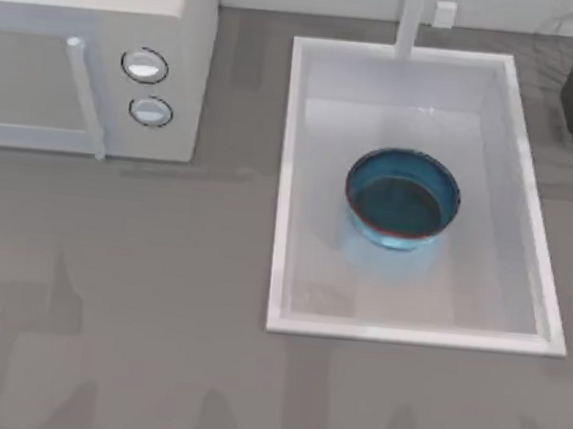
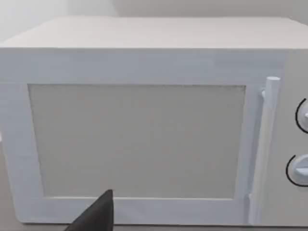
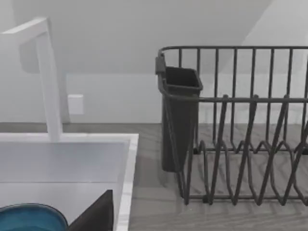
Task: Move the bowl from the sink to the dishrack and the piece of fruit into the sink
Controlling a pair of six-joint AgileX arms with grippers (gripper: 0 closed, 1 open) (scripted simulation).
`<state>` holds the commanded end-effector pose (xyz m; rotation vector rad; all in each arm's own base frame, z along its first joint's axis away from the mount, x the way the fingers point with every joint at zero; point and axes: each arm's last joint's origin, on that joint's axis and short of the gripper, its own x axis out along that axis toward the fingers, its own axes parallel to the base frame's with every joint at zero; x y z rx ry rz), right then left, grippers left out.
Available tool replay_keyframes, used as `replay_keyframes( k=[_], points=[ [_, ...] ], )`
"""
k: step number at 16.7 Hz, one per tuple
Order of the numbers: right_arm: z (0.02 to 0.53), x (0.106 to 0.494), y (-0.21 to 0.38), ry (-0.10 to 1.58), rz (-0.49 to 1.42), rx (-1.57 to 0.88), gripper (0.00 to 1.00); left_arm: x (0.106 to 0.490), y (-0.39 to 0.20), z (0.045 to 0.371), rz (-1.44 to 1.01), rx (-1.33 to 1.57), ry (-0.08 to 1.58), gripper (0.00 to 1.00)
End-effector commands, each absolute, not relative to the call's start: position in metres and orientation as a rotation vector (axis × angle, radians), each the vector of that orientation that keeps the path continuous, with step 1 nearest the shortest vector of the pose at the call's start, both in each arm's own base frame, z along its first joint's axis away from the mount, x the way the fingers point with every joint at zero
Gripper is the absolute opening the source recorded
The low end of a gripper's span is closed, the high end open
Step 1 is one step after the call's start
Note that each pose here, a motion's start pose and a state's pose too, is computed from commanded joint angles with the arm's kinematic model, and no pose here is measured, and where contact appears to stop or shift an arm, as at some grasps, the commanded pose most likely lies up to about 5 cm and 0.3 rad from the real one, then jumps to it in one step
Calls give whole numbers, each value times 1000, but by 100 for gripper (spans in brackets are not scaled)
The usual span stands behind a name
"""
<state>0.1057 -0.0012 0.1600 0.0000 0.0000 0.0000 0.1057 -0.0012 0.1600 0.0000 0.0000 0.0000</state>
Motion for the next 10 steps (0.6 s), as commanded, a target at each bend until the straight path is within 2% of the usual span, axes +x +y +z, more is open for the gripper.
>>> replay_keyframes(
  k=[5, 10],
  points=[
    [168, 106, 0, 48, 9, 32, 100, 106, -1, 160, 0, 0, 0, 100],
    [213, 120, 7, 299, 39, 161, 100, 106, -1, 160, 0, 0, 0, 100]
  ],
)
